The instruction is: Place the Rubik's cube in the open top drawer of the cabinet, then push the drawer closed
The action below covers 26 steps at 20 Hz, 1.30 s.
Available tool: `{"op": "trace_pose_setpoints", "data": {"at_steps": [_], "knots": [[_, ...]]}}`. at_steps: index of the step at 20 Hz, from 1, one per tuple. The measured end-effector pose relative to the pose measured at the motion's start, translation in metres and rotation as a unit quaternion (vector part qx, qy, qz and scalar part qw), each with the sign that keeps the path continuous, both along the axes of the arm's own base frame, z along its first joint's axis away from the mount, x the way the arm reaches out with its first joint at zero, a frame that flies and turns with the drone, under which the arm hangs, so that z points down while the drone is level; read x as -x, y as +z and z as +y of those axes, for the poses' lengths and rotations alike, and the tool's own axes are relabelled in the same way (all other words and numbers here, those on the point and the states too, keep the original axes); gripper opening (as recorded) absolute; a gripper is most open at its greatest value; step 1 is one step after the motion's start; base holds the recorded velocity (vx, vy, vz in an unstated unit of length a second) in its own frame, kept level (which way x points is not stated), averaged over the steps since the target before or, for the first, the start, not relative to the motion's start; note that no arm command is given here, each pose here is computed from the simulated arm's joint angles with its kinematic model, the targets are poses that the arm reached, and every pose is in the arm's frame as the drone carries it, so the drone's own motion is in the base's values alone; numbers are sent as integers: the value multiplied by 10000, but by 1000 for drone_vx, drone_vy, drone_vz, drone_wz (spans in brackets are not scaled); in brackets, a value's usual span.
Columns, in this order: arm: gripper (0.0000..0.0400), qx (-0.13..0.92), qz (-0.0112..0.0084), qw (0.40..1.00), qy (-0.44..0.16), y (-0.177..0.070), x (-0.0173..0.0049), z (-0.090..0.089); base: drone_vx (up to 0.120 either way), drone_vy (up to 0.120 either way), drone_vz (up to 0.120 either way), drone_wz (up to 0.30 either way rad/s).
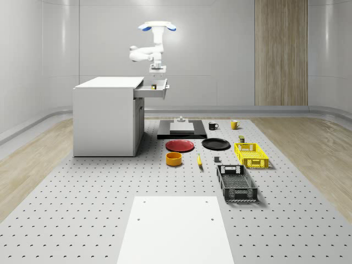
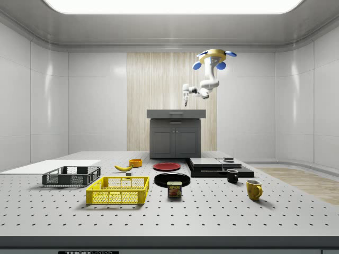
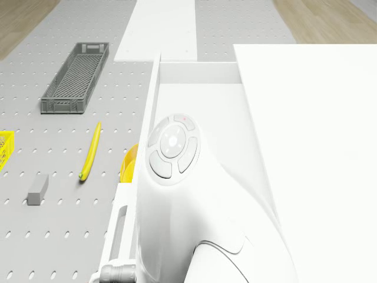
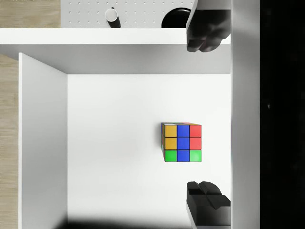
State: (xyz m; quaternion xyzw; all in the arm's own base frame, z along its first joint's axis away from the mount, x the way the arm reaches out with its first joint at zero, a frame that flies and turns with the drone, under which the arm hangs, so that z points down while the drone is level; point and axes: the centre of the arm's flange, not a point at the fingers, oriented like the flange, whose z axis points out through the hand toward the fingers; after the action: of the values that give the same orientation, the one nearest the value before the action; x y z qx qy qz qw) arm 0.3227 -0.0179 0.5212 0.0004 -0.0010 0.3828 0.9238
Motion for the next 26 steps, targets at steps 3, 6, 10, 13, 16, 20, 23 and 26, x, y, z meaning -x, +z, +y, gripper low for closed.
{"op": "trace_pose_setpoints", "data": {"at_steps": [3, 6, 10, 13, 16, 20, 23, 26], "knots": [[400, 0, 0, 10000, 0, -22, 0, 0, 0, 120, 0, 0], [400, 0, 0, 10000, 0, -34, 0, 0, 0, 120, 0, 0], [400, 0, 0, 10000, 0, -41, 0, 0, 0, 120, 0, 0], [400, 0, 0, 10000, 0, -43, 0, 0, 0, 120, 0, 0], [400, 0, 0, 10000, 0, -44, 0, 0, 0, 120, 0, 0], [400, 2063, -34, 9784, 140, 76, 69, -74, 0, 120, 0, 0], [400, 4042, -191, 9131, 500, 320, 26, -242, 0, 120, -93, 0], [400, 5334, -148, 8451, 323, 553, 13, -544, 0, 120, -120, 0]]}}
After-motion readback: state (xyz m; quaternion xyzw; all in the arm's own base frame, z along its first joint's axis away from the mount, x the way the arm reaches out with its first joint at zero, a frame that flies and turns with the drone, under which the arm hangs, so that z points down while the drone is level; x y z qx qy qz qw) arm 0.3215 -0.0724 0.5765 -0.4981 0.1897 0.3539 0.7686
